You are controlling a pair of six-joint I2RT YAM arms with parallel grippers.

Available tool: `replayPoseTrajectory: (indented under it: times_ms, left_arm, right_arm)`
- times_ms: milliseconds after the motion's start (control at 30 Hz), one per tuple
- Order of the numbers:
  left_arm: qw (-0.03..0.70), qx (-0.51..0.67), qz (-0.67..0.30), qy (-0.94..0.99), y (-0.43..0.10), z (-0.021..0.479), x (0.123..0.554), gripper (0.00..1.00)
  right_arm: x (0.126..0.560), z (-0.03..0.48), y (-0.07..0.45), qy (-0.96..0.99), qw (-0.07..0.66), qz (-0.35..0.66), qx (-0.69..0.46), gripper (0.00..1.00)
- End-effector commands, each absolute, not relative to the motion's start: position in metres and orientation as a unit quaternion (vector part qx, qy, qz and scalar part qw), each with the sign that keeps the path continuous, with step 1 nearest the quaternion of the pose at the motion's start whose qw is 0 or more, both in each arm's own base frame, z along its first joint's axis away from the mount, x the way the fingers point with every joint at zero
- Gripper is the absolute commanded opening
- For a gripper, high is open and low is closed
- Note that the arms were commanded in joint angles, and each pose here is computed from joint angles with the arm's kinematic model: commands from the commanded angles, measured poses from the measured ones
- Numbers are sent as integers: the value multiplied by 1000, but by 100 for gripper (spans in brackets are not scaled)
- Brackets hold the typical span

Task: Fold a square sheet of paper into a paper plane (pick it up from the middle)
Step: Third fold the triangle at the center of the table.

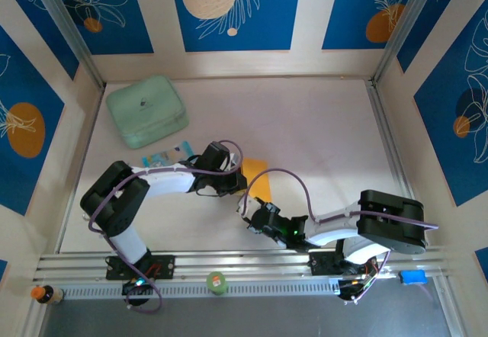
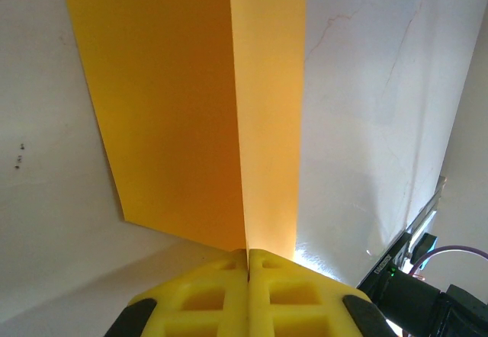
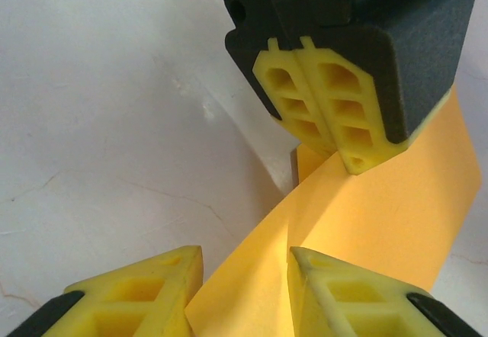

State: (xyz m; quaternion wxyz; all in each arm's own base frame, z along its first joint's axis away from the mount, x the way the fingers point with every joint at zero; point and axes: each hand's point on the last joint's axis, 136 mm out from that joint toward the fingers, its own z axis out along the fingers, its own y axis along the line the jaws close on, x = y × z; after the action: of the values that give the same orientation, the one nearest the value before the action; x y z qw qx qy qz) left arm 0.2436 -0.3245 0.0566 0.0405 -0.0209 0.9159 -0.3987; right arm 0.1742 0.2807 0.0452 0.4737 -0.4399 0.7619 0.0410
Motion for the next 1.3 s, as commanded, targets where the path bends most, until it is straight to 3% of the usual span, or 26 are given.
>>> replayPoseTrajectory:
  times_ms: [0, 433, 833, 1033, 1167, 1267]
  left_arm:
    - [43, -26, -406, 913, -323, 61, 244, 0]
    - [44, -28, -405, 913, -322, 61, 245, 0]
    - [45, -30, -401, 914, -321, 61, 245, 2]
    - [62, -19, -366, 929, -307, 62, 244, 20]
    - [89, -24, -330, 939, -288, 68, 249, 36]
    - [110, -25, -312, 943, -277, 77, 254, 41]
  right_arm:
    - [175, 51, 277, 765, 484, 44, -423, 34]
    - [175, 53, 275, 765, 486, 43, -421, 27]
    - [176, 53, 273, 771, 484, 46, -412, 8]
    - [168, 51, 276, 788, 454, 99, -404, 2]
    - [162, 49, 278, 822, 394, 177, -371, 2]
    - [158, 50, 277, 844, 337, 235, -346, 2]
